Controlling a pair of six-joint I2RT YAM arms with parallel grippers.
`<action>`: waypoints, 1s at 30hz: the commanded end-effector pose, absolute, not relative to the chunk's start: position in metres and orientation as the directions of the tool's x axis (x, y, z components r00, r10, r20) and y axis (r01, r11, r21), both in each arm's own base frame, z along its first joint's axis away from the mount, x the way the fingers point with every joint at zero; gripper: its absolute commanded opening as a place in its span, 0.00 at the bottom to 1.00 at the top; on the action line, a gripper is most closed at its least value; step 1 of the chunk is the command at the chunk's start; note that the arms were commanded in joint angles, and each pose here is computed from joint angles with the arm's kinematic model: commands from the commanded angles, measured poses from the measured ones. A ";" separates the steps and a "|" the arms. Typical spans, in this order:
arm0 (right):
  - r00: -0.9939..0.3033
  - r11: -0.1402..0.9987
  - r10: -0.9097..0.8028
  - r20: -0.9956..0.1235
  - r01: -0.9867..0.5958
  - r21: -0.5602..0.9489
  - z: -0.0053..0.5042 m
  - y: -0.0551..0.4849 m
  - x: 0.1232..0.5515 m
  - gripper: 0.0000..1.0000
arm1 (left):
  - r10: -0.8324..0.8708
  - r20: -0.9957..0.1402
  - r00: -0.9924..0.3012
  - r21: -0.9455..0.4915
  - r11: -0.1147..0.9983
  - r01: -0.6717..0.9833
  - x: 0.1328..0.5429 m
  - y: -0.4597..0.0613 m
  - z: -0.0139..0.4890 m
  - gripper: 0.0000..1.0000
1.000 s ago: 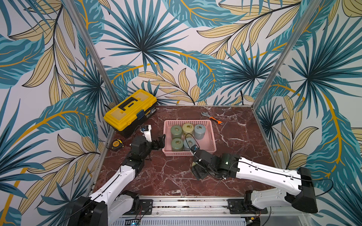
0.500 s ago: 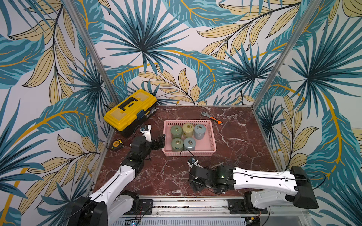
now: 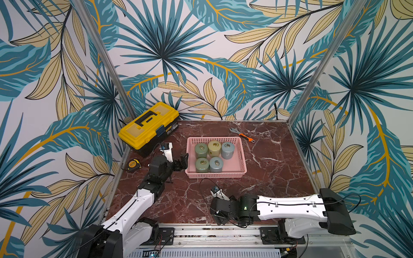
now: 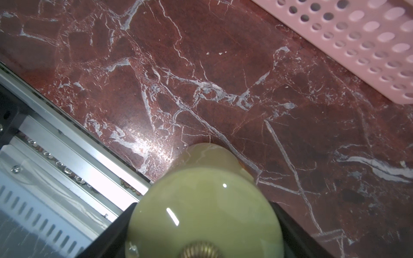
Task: Take the tea canister out of the basket
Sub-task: Place the tea canister at the center of the board.
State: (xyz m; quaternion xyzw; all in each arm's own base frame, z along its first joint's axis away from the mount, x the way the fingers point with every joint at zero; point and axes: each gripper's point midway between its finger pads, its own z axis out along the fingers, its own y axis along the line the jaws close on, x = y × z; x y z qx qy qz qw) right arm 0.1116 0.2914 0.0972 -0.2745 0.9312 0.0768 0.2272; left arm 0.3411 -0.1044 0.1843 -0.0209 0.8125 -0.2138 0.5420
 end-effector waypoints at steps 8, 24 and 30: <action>-0.749 0.859 -0.433 -0.502 -0.512 0.021 0.090 0.292 0.117 0.43 | -0.257 -0.874 -0.412 -0.360 0.912 0.195 0.338 -0.102 0.180 1.00; -0.761 0.861 -0.443 -0.474 -0.508 0.011 0.076 0.292 0.114 0.70 | -0.256 -0.874 -0.413 -0.360 0.912 0.196 0.337 -0.102 0.180 1.00; -0.763 0.865 -0.441 -0.473 -0.502 0.004 0.077 0.290 0.115 0.99 | -0.257 -0.874 -0.412 -0.360 0.912 0.196 0.337 -0.102 0.180 1.00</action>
